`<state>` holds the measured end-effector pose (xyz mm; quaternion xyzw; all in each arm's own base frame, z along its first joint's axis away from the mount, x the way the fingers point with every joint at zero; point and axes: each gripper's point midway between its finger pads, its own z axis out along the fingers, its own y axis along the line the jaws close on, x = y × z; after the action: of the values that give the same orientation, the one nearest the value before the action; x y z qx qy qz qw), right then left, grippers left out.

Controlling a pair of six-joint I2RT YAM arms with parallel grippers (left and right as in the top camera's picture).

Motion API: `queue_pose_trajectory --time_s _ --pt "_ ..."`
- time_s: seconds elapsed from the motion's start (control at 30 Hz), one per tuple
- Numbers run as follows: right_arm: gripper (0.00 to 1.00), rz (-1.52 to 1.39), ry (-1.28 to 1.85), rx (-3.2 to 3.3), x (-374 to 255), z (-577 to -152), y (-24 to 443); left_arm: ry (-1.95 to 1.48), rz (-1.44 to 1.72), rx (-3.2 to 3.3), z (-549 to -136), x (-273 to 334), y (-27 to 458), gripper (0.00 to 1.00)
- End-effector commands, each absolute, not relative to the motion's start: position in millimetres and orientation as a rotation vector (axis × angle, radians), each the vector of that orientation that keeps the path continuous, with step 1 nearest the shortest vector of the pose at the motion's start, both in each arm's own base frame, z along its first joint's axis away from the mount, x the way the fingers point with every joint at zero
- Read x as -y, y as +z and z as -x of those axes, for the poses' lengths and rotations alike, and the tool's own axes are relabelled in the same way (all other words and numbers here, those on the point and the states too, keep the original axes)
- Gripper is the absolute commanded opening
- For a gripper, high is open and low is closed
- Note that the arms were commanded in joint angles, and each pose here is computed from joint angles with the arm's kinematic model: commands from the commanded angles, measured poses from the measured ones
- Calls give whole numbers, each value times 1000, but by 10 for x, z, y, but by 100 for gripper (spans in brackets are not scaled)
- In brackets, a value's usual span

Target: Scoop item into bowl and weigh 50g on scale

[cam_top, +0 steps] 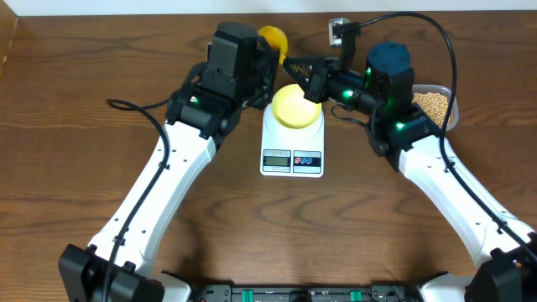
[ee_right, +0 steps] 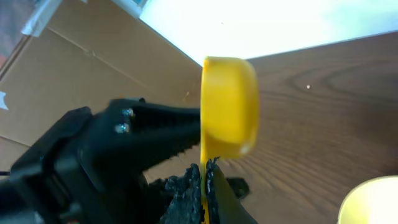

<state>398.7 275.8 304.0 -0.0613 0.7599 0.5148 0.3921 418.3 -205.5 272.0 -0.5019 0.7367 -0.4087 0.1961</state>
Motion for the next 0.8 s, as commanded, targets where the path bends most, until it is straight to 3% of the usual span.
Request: queue_pose_trajectory --time_s 0.0,0.13,0.2,0.23,0.27,0.47,0.57,0.77 --pt "1 120 1271 -1927 -2581 -4097 3072 -1172 1373 -2113 -4142 2167 2706 61" --pt "1 76 1220 -1951 -2346 -4211 2989 -1144 1297 -2138 -4151 2149 2706 66" --pt "1 61 1184 -1972 -2226 -4257 2921 -1096 1180 -2177 -4154 2127 2695 62" --pt "1 55 1164 -1983 -2161 -4279 2885 -1054 1075 -2212 -4149 2111 2686 52" --pt "1 48 1143 -1999 -2095 -4295 2838 -1023 947 -2249 -4134 2116 2695 49" --pt "1 110 1045 -2096 -1757 -4254 2576 -931 26 -2348 -3844 2277 2840 49" --pt "1 91 995 -2115 -1547 -4256 2545 -948 -306 -2263 -3629 2369 3034 50" --pt "1 34 911 -2092 -1157 -4244 2712 -784 -497 -2233 -3293 2235 3145 70"
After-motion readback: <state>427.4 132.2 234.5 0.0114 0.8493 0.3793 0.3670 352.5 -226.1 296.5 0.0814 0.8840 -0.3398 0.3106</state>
